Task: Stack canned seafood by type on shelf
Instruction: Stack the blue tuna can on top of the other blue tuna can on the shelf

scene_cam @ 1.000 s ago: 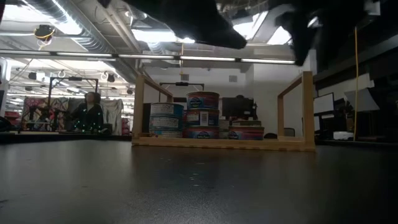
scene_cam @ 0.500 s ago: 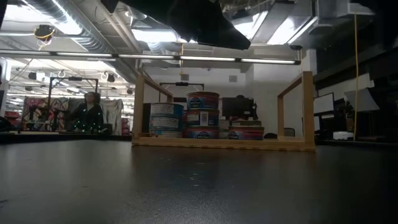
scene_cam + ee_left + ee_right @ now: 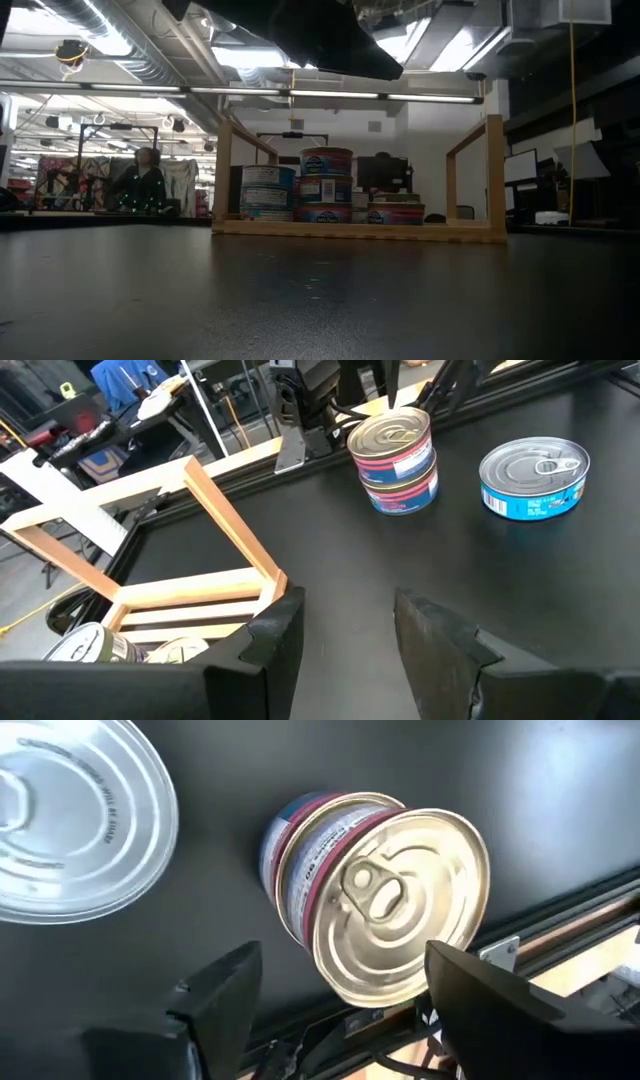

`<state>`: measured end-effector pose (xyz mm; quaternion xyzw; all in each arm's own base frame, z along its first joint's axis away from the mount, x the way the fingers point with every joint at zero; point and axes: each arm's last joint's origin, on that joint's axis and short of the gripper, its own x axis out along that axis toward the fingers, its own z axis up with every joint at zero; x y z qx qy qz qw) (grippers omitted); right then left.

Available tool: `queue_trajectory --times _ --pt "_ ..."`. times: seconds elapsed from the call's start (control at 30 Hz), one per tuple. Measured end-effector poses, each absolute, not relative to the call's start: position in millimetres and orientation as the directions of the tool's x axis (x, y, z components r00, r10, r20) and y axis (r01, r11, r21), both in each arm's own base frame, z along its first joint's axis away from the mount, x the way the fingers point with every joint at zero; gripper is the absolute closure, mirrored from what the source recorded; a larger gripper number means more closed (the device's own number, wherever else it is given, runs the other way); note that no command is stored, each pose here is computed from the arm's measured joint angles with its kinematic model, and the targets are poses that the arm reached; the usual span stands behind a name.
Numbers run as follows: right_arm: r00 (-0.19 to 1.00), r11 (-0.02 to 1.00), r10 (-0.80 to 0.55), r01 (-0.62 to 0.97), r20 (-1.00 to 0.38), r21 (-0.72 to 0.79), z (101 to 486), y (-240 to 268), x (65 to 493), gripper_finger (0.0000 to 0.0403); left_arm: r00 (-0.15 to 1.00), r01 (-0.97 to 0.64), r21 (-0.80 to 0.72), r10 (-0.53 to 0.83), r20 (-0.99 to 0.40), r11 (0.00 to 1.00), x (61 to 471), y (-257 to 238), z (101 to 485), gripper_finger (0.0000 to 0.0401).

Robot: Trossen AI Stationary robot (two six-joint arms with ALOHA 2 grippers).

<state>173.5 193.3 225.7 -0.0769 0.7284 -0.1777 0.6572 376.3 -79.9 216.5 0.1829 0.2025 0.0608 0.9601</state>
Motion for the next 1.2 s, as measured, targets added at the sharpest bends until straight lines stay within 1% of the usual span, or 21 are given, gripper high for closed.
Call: queue_trajectory --times 0.17,0.37,0.57,0.97,1.03,1.1,1.2 --pt "-0.130 0.920 -0.362 0.111 -0.923 -0.376 216.8 191.0 170.5 0.0152 0.911 -0.043 0.375 0.191 -0.367 0.926 376.3 -79.9 216.5 0.0251" --pt "-0.153 0.910 -0.386 0.102 -0.910 -0.403 205.6 186.1 166.2 0.0205 0.911 -0.045 0.372 0.191 -0.367 0.927 376.3 -79.9 216.5 0.0251" --pt "-0.142 0.913 -0.381 0.099 -0.914 -0.396 199.1 185.2 165.8 0.0262 0.910 -0.045 0.371 0.191 -0.367 0.927 376.3 -79.9 216.5 0.0251" --pt "-0.036 0.883 -0.458 0.095 -0.888 -0.459 199.6 182.2 169.7 0.0390 0.910 -0.042 0.380 0.192 -0.366 0.924 376.3 -79.8 216.5 0.0251" --pt "-0.038 0.880 -0.461 0.107 -0.887 -0.462 199.7 179.9 172.3 0.0398 0.910 -0.041 0.381 0.192 -0.366 0.923 376.3 -79.8 216.5 0.0251" --pt "-0.047 0.878 -0.460 0.123 -0.887 -0.462 199.7 175.9 176.5 0.0395 0.910 -0.041 0.382 0.192 -0.366 0.923 376.3 -79.8 216.5 0.0251" --pt "-0.062 0.881 -0.456 0.108 -0.888 -0.461 199.6 169.1 183.3 0.0395 0.910 -0.037 0.391 0.192 -0.366 0.920 376.3 -79.8 216.5 0.0251"
